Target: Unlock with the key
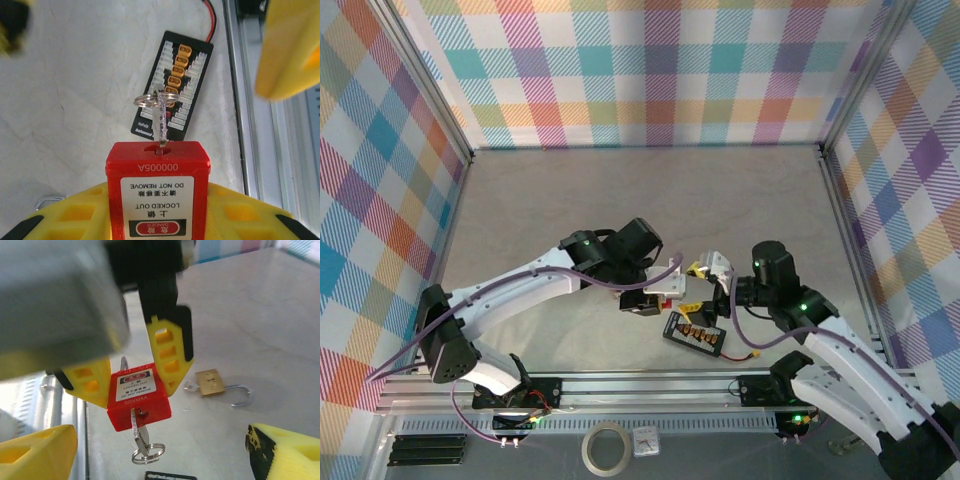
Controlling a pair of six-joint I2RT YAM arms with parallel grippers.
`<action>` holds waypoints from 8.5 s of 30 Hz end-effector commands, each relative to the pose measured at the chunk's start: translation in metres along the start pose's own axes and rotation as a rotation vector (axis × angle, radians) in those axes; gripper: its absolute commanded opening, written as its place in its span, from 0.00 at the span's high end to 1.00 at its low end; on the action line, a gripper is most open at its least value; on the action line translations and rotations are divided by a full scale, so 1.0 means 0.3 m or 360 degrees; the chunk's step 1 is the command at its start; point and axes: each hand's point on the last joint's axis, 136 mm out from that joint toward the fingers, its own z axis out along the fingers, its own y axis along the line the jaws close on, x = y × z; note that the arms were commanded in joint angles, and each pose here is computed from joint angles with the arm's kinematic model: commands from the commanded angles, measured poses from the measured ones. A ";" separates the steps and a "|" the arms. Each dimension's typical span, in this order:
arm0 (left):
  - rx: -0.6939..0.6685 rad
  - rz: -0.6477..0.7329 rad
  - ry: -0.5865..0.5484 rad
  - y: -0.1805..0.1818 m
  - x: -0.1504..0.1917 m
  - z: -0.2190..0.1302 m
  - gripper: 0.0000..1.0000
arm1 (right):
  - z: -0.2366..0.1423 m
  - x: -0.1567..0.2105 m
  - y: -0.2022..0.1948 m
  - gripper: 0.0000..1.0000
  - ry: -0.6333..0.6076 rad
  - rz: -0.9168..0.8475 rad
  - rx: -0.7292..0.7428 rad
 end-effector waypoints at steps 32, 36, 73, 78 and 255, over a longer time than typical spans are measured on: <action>-0.0471 0.0127 -0.0084 0.599 -0.151 0.412 1.00 | -0.259 -0.087 -0.164 0.07 -0.0151 0.0315 0.0857; -0.0507 0.0150 -0.0129 0.606 -0.163 0.404 1.00 | -0.302 -0.058 -0.206 0.03 -0.0146 0.0509 0.1027; -0.0458 0.0178 -0.0552 0.273 -0.304 0.077 1.00 | -0.087 0.086 -0.302 0.13 0.0145 0.1703 0.0267; -0.0457 0.0155 -0.0495 0.277 -0.272 0.081 1.00 | -0.125 0.130 -0.312 0.13 0.0195 0.1720 0.0414; -0.2177 -0.1559 -0.0760 0.584 0.967 -0.357 0.00 | -0.253 0.394 -0.823 0.01 -0.0093 0.0288 0.1902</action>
